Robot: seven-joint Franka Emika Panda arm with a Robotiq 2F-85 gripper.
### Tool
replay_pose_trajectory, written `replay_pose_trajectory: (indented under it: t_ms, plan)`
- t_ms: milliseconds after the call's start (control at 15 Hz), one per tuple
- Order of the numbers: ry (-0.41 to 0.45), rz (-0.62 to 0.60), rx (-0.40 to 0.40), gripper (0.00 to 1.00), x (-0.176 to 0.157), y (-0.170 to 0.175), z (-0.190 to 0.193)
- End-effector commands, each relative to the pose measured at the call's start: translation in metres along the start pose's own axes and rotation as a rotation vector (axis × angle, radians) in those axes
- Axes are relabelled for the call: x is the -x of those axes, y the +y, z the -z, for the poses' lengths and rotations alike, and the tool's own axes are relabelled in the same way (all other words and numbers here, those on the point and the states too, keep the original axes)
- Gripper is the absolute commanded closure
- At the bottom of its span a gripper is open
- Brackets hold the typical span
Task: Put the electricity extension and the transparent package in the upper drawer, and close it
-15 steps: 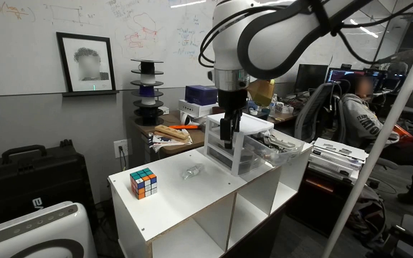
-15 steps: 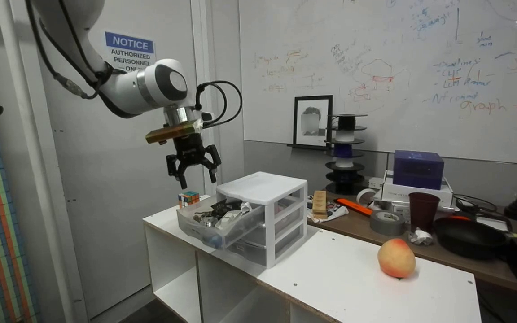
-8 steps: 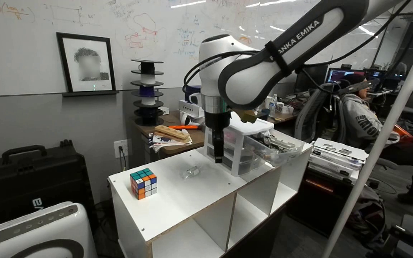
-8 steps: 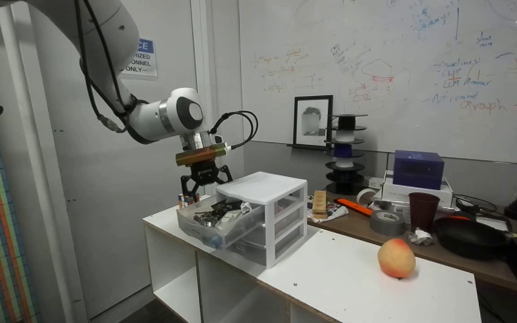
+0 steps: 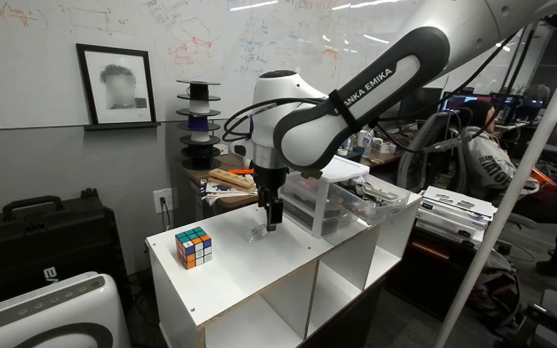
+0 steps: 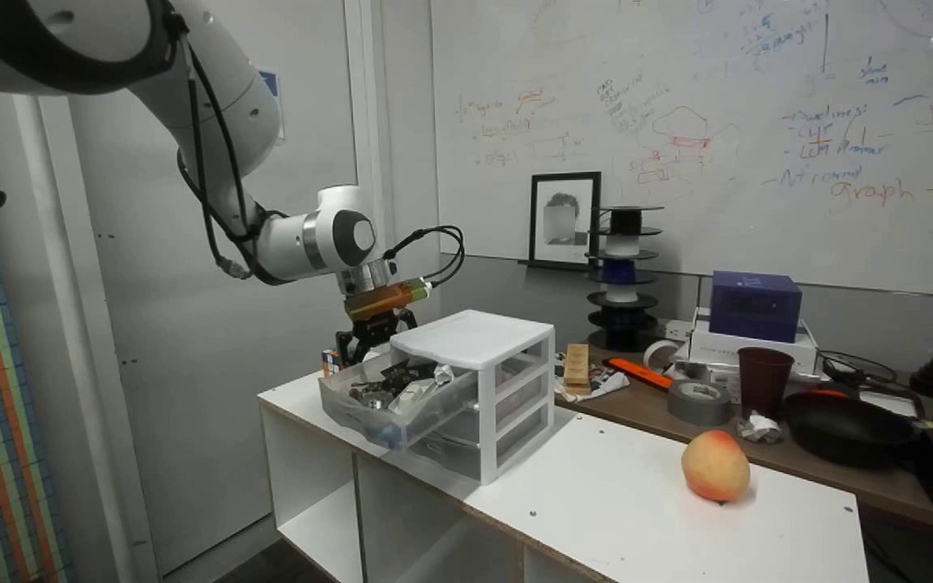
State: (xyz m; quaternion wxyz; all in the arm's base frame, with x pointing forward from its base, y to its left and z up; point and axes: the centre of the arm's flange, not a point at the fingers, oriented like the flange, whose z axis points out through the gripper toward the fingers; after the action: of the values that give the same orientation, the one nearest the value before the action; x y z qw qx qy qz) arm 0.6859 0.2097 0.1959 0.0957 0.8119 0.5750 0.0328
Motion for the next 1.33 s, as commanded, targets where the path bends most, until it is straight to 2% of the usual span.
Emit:
replay_pose_trajectory:
  t_ms: [0,333,400,467,667,800,867,1133,1267]
  plan:
    - [0.049,0.097,-0.034,0.00,-0.019,0.006,-0.018]
    - [0.027,0.164,-0.072,0.00,-0.007,0.004,-0.037]
    - [0.028,0.175,-0.073,0.11,-0.005,0.005,-0.038]
    - [0.030,0.180,-0.070,0.26,-0.003,0.006,-0.039]
    - [0.038,0.192,-0.071,0.51,-0.001,0.010,-0.038]
    - [0.046,0.204,-0.078,0.65,0.002,0.011,-0.037]
    - [0.005,0.206,-0.094,0.73,0.005,0.010,-0.037]
    - [-0.036,0.172,-0.117,0.89,0.017,0.001,-0.036]
    - [-0.082,0.125,-0.125,0.87,0.024,0.000,-0.030]
